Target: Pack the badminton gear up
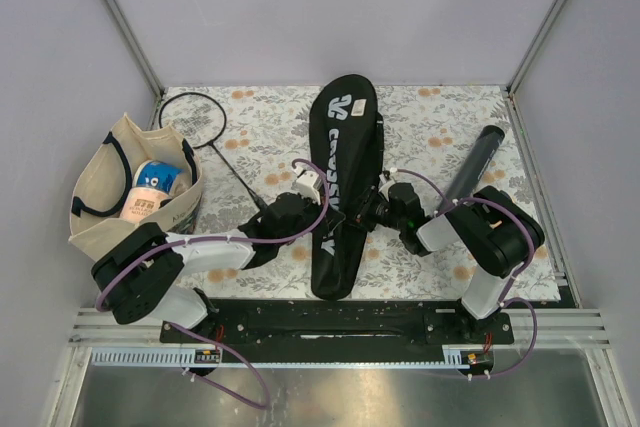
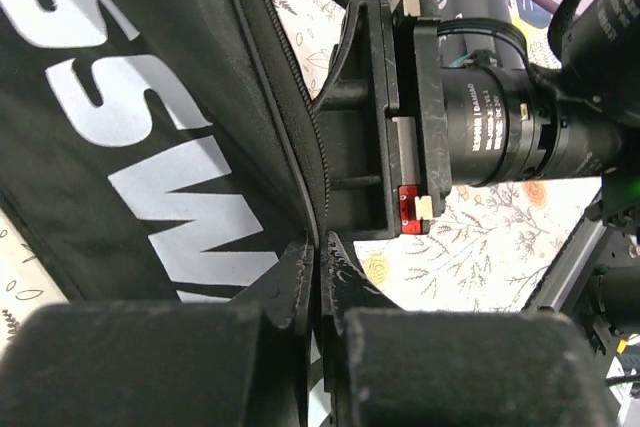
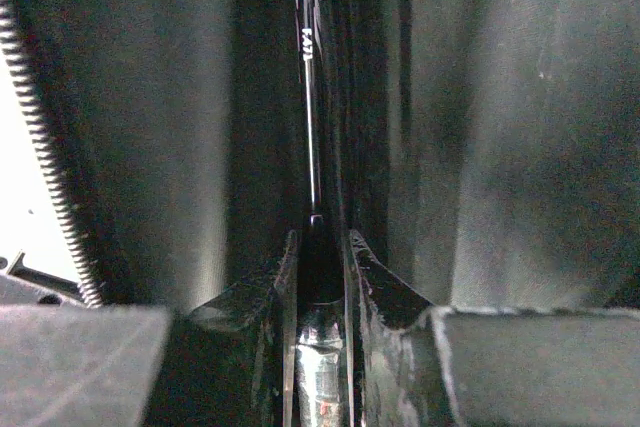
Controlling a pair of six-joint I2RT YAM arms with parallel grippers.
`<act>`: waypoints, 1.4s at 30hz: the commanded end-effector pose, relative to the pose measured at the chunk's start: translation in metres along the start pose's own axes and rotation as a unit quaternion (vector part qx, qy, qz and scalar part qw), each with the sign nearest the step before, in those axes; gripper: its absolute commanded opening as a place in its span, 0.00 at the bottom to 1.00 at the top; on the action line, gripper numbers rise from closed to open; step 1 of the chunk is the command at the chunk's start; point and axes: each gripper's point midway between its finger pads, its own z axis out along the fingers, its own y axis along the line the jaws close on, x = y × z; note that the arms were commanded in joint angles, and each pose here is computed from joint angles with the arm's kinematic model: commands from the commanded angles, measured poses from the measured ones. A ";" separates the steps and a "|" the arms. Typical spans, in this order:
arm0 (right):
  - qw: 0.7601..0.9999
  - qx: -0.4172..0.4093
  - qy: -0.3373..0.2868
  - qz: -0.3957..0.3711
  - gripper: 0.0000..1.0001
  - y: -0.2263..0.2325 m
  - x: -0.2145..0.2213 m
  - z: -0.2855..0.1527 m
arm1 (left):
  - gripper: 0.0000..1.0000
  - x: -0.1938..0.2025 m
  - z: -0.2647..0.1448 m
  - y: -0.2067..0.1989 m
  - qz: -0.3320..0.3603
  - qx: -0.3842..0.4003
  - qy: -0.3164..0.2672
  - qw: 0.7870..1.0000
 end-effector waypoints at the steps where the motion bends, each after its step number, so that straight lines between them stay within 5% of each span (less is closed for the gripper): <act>1: 0.987 -0.005 -0.159 -0.001 0.00 0.021 -0.068 0.015 | 0.00 0.006 -0.006 -0.052 -0.037 0.112 0.011 0.993; 15: 0.986 0.021 -0.152 -0.058 0.00 0.015 -0.061 0.027 | 0.00 0.003 -0.004 -0.024 -0.097 0.042 -0.030 0.994; 22: 0.990 0.030 -0.102 -0.096 0.13 0.018 -0.048 0.032 | 0.00 0.004 -0.005 0.011 -0.108 -0.058 -0.040 0.992; 26: 0.991 0.030 -0.081 -0.097 0.36 0.019 -0.041 0.030 | 0.01 0.005 -0.005 0.022 -0.107 -0.093 -0.035 0.989; 29: 0.991 0.051 -0.074 -0.103 0.52 0.017 -0.038 0.021 | 0.10 0.002 -0.002 0.023 -0.099 -0.101 -0.031 0.989; 33: 0.987 0.075 -0.074 -0.123 0.61 0.019 -0.036 0.003 | 0.36 -0.005 0.000 0.022 -0.090 -0.109 -0.033 0.989; 37: 0.983 0.100 -0.071 -0.136 0.59 0.017 -0.034 -0.014 | 0.53 -0.017 0.000 0.023 -0.077 -0.132 -0.032 0.988; 42: 0.977 0.132 -0.085 -0.141 0.58 0.012 -0.033 -0.038 | 0.61 -0.040 -0.010 0.031 -0.042 -0.192 -0.028 0.980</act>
